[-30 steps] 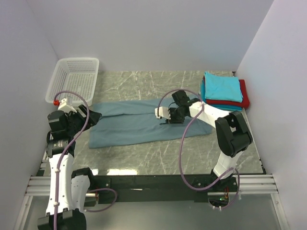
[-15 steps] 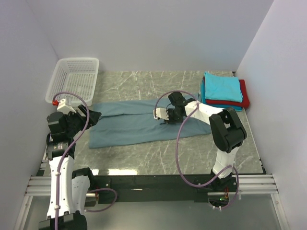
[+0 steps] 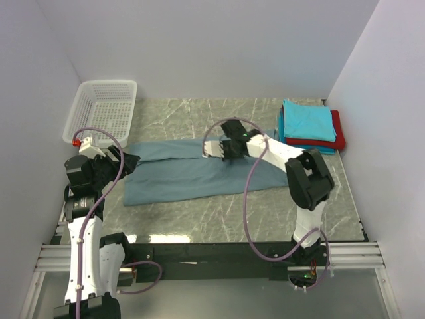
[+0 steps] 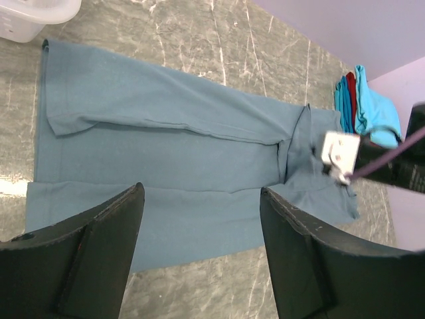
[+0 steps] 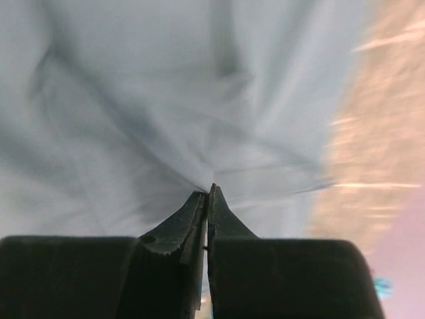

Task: Fold and stack the t-shirts
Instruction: Fold the tshirt

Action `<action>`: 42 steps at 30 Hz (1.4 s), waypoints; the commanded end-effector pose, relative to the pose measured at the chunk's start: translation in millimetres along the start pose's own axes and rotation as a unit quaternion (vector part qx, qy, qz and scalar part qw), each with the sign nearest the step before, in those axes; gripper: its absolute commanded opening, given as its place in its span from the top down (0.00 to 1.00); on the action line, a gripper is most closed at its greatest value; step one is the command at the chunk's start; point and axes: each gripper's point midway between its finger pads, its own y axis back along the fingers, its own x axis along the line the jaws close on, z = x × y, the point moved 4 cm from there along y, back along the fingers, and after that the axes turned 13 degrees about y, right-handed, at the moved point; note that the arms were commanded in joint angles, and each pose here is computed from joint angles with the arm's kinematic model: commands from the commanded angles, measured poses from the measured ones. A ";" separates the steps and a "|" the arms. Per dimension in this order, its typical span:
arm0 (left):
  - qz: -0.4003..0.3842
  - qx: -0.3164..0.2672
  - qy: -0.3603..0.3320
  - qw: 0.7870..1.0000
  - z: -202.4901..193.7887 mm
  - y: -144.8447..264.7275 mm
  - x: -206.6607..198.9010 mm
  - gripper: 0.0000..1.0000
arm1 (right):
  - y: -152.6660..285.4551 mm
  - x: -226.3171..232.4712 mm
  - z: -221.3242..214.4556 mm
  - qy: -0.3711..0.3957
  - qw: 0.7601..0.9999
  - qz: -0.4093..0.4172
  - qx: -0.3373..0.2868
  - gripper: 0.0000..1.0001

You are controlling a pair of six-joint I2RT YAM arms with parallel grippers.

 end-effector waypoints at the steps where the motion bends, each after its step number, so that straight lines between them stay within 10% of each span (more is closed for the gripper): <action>1: -0.012 -0.013 -0.019 1.000 4.2 -0.4 -3.0 0.25 | -0.2 -63.3 33.8 0.030 0.995 -0.095 0.023 1.00; 4: -0.012 -0.015 -0.020 1.000 5.0 0.0 -3.4 0.25 | -8.5 -98.8 66.3 0.030 0.987 -0.155 0.023 0.82; 6: -0.010 -0.015 -0.020 1.000 4.9 0.3 -3.0 0.25 | -12.6 -108.3 84.9 0.036 0.983 -0.177 0.019 0.47; 9: -0.013 -0.015 -0.021 1.000 4.8 0.6 -3.8 0.25 | -13.6 -100.8 101.1 0.047 0.981 -0.189 0.017 0.41; 31: -0.031 -0.003 -0.019 0.999 1.6 -1.7 -6.5 0.25 | 77.1 55.2 61.7 -0.136 0.970 0.044 -0.199 0.41; 38: -0.046 0.006 -0.023 0.999 -1.8 -1.8 -9.6 0.25 | 82.2 42.6 82.6 -0.202 0.953 0.033 -0.225 0.43; 42: -0.107 0.103 0.002 0.989 -21.7 -22.5 -16.0 0.25 | 115.3 18.6 61.1 -0.289 0.922 0.005 -0.258 0.43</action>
